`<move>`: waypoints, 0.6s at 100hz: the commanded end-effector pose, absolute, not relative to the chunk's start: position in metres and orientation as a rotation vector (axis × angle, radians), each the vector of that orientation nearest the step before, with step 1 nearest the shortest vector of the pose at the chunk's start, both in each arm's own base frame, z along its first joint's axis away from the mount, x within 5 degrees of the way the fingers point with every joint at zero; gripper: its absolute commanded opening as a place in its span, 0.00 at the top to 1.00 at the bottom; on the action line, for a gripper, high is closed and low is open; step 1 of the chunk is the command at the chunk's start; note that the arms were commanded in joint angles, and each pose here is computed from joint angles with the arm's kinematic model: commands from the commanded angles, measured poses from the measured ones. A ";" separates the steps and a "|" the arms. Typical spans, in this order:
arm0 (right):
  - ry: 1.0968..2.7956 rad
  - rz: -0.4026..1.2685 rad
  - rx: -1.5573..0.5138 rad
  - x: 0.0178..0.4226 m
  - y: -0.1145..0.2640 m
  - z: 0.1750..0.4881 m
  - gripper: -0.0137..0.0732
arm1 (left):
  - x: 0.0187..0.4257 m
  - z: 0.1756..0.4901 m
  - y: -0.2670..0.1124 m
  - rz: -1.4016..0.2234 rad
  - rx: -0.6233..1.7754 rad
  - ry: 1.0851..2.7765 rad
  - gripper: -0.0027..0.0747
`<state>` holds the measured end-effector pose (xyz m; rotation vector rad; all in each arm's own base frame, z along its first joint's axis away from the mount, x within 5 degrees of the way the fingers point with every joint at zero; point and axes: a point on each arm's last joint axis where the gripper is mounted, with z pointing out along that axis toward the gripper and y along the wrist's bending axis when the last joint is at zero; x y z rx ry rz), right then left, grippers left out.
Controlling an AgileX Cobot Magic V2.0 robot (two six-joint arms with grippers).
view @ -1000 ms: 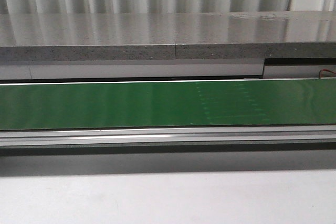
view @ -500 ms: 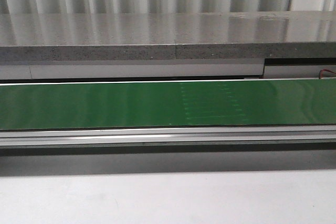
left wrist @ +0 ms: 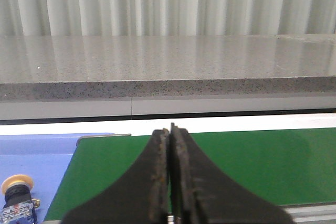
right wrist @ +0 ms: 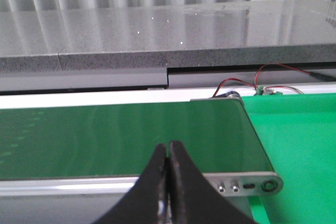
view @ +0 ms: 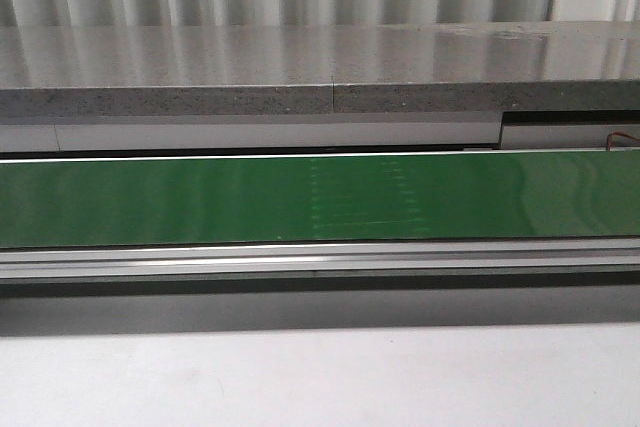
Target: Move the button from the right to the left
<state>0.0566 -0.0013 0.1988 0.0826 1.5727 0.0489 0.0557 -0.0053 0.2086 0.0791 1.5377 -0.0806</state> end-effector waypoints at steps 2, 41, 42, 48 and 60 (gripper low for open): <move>1.411 0.059 0.074 0.054 -0.001 0.216 0.92 | 0.053 0.209 -0.007 -0.105 0.083 1.449 0.99; 1.409 0.059 0.074 0.054 -0.001 0.216 0.92 | 0.053 0.209 -0.007 -0.105 0.083 1.449 0.99; 1.409 0.059 0.074 0.054 -0.001 0.216 0.92 | 0.053 0.209 -0.007 -0.105 0.083 1.449 0.99; 1.409 0.059 0.074 0.054 -0.001 0.216 0.92 | 0.053 0.209 -0.007 -0.105 0.083 1.449 0.99; 1.409 0.059 0.074 0.054 -0.001 0.216 0.92 | 0.053 0.209 -0.007 -0.105 0.083 1.449 0.99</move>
